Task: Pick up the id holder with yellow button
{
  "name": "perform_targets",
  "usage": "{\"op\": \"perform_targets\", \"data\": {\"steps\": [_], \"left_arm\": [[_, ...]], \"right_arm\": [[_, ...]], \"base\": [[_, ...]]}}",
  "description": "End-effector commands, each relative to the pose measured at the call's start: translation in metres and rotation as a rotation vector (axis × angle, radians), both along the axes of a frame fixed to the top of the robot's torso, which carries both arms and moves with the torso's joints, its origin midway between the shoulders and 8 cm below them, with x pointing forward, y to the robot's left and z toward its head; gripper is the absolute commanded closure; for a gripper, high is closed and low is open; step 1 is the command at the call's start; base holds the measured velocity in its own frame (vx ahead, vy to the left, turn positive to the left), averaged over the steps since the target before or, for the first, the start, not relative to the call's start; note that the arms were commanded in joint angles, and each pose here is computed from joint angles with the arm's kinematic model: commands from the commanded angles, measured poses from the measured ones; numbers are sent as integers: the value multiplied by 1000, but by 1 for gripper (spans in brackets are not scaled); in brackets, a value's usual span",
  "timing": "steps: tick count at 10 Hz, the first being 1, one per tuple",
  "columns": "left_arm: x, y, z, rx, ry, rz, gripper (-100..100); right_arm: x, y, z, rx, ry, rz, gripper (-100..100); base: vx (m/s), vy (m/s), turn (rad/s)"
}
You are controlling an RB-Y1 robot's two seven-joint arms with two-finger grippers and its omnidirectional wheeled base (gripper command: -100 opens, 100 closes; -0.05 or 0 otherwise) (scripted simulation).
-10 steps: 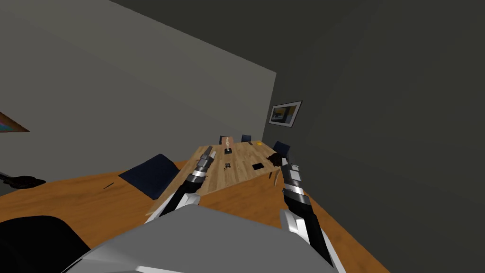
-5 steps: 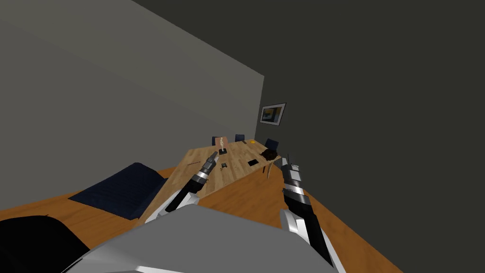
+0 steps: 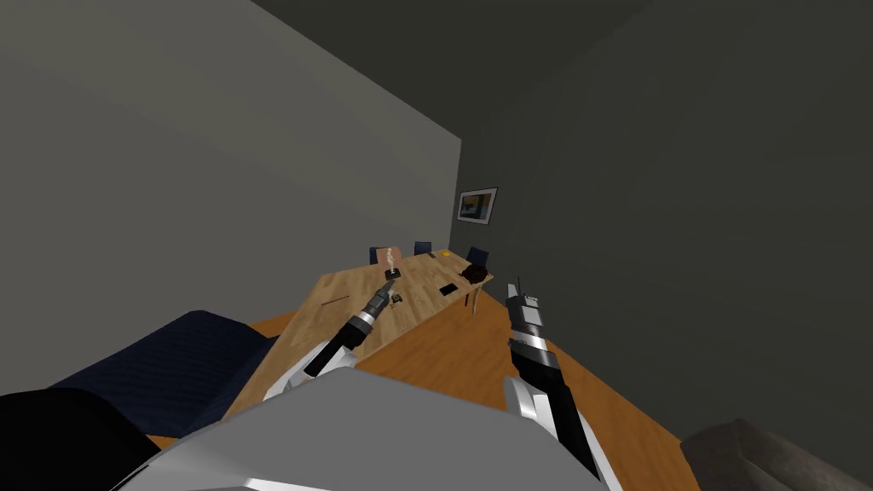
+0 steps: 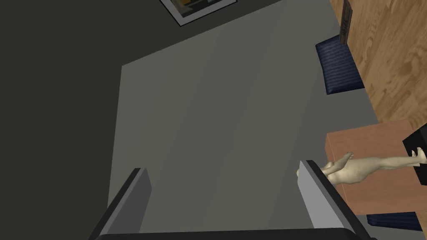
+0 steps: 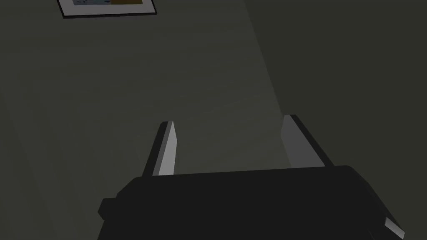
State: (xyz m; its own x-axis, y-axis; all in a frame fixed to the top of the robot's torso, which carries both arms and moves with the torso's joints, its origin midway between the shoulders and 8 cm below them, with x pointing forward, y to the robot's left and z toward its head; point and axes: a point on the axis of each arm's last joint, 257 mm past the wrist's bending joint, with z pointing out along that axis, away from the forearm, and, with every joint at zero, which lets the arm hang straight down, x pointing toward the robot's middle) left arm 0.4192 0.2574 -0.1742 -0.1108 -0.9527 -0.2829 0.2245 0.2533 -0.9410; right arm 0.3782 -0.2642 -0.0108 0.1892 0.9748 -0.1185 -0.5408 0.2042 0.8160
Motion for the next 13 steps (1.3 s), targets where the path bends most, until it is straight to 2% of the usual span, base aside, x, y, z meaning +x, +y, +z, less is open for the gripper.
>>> {"op": "perform_targets", "data": {"steps": [1, 5, 7, 10, 11, 13], "left_arm": [[4, 5, -15, 9, 38, 0, -100], [11, 23, -88, 73, 236, -3, -100], [10, 25, -93, 74, 246, 1, -100], [6, 50, -148, 132, 397, 18, -100], [5, 51, -151, 133, 403, 21, -100], [-2, 75, -186, 178, 506, 45, -100]], "right_arm": [[0, 0, 0, 0, 0, 0, 0], [0, 0, 0, 0, 0, 0, 0], [0, 0, 0, 0, 0, 0, 0], [0, 0, 0, 0, 0, 0, 0], [0, 0, 0, 0, 0, 0, 0], [0, 0, 0, 0, 0, 0, 0]], "base": [[-31, 37, -105], [-33, 38, -311], [-19, 27, -52], [-27, 26, -328], [-34, 39, -56], [-30, 31, -252]]}}
